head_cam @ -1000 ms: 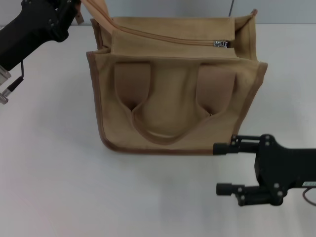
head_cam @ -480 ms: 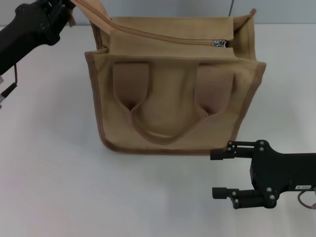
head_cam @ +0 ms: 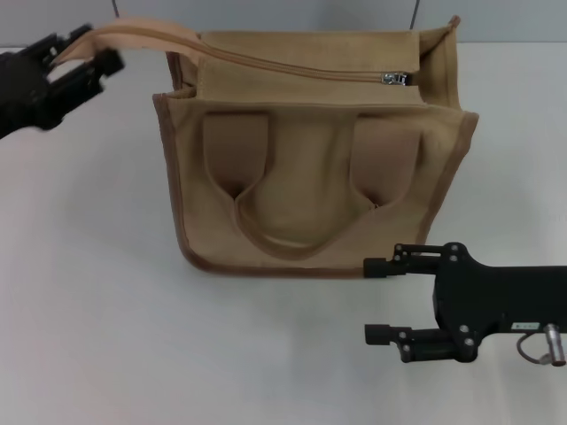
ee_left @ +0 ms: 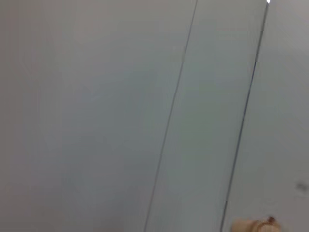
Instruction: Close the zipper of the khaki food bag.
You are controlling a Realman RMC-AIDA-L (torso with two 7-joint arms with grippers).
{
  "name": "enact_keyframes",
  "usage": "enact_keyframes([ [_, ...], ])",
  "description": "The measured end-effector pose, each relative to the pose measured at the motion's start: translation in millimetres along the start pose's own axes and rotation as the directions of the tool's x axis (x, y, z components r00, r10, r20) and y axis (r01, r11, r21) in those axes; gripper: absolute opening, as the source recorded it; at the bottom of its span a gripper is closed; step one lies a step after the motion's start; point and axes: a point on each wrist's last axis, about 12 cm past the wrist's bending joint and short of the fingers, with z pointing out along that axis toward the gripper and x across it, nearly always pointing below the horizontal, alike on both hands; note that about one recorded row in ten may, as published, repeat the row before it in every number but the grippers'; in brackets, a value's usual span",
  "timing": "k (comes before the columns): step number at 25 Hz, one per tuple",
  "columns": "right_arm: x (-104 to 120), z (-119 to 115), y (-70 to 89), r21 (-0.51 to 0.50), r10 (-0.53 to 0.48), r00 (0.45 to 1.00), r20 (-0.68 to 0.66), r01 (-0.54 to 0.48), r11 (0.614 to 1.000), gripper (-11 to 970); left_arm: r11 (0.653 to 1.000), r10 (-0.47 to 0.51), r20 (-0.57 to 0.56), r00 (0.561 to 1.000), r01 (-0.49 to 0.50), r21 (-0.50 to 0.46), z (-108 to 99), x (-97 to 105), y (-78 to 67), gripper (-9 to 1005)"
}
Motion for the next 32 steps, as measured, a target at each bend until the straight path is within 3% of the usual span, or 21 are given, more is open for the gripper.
enact_keyframes([
  [4,-0.3,4.9,-3.3,0.001,0.004,1.000,-0.002,-0.004,1.000,721,0.996,0.036,-0.112,0.993,-0.027,0.086,-38.4,-12.3,-6.3,582],
  [6,-0.1,5.6,-4.0,0.006,0.005,1.000,-0.002,-0.005,1.000,721,0.994,0.040,-0.135,0.990,-0.026,0.104,-43.0,-13.0,-7.9,666],
  [11,0.7,7.9,-4.0,0.017,0.009,1.000,0.013,-0.010,1.000,721,0.976,0.044,-0.219,0.975,0.006,0.219,-55.1,-7.6,-20.7,745],
  [13,1.6,9.2,-2.4,0.014,0.010,1.000,0.023,-0.011,1.000,721,0.945,0.061,-0.221,0.973,0.015,0.327,-47.5,4.7,-37.6,746],
  [15,1.8,9.7,-2.0,0.012,0.012,1.000,0.025,-0.012,1.000,721,0.940,0.064,-0.223,0.973,0.017,0.342,-44.9,8.2,-40.6,746],
  [18,4.6,11.5,1.2,0.007,0.012,0.999,0.032,-0.012,1.000,721,0.910,0.100,-0.236,0.966,0.007,0.415,-28.0,32.5,-59.0,747],
  [20,5.6,11.9,2.0,0.007,0.010,0.999,0.033,-0.011,1.000,721,0.910,0.100,-0.236,0.966,0.007,0.415,-28.0,32.5,-59.0,747],
  [22,8.1,13.1,3.4,0.011,0.008,0.999,0.034,-0.009,1.000,721,0.892,0.131,-0.244,0.961,-0.007,0.452,-15.6,50.2,-69.9,748],
  [32,13.3,16.7,5.7,0.024,0.009,0.999,0.036,-0.010,1.000,721,0.869,0.157,-0.257,0.954,-0.010,0.495,-0.4,61.6,-75.9,748],
])
